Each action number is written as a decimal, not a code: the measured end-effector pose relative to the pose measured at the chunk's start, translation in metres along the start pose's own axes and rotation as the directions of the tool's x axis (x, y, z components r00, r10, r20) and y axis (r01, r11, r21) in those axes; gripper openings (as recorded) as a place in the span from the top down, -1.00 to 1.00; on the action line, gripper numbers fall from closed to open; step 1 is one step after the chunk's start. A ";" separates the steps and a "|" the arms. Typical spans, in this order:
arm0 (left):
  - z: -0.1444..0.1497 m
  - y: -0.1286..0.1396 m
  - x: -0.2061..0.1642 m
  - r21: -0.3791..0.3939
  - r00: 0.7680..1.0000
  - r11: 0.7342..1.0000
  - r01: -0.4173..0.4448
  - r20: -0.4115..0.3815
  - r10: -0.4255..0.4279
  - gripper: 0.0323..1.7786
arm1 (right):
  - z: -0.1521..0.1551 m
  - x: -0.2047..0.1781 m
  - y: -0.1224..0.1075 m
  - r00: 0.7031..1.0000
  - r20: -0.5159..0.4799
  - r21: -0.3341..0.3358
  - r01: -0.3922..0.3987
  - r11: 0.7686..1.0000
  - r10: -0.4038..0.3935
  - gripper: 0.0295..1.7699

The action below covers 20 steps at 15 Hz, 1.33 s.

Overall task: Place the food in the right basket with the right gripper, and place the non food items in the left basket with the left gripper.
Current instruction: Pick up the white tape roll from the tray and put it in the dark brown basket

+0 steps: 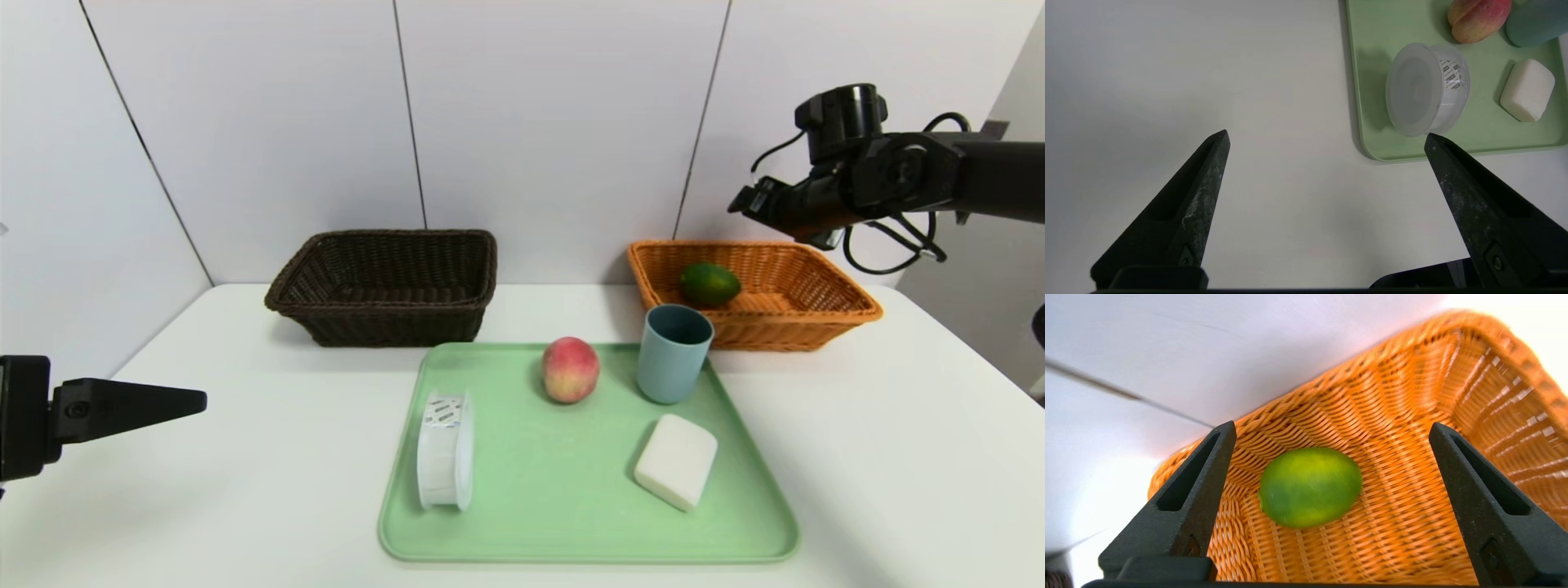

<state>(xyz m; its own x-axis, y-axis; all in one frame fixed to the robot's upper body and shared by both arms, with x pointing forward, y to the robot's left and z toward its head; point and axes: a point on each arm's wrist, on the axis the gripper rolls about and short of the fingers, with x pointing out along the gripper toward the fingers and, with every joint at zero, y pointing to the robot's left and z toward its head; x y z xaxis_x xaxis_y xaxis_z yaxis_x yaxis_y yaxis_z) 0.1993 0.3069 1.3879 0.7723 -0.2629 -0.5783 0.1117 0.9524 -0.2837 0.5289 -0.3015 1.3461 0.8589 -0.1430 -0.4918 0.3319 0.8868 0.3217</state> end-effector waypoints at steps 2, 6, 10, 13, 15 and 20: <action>0.000 0.000 -0.003 -0.003 1.000 1.000 -0.005 0.015 0.005 -0.90 | 0.010 -0.019 0.003 0.999 0.025 -0.026 -0.026 0.999 0.027 -0.86; 0.000 0.000 -0.008 -0.013 0.999 1.000 -0.014 0.042 0.015 -0.90 | 0.009 -0.083 0.020 0.995 -0.059 -0.071 -0.082 0.994 0.078 -0.89; 0.011 -0.010 -0.010 0.023 0.996 0.999 0.043 0.073 -0.045 -0.90 | -0.021 -0.152 0.035 0.972 -0.196 -0.114 -0.154 0.982 0.129 -0.91; 0.019 -0.018 -0.007 0.045 0.997 0.997 0.064 0.039 -0.066 -0.90 | -0.047 -0.196 0.030 0.957 -0.249 -0.181 -0.196 0.964 0.148 -0.91; 0.021 -0.025 0.001 0.071 0.997 0.995 0.069 0.011 -0.070 -0.90 | -0.066 -0.216 0.018 0.952 -0.278 -0.250 -0.202 0.947 0.130 -0.91; 0.025 -0.055 0.039 0.124 0.997 0.992 0.029 -0.072 -0.020 -0.90 | -0.086 -0.251 -0.020 0.956 -0.209 -0.328 -0.268 0.906 0.207 -0.91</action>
<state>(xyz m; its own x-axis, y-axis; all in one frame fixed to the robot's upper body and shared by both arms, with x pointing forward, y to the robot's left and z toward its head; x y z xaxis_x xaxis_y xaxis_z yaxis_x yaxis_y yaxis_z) 0.2385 0.2483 1.4001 0.7227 -0.2924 -0.6263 0.2104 0.9562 -0.2036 0.2731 -0.2452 1.3939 0.8079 0.1387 -0.5728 -0.0576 0.9858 0.1576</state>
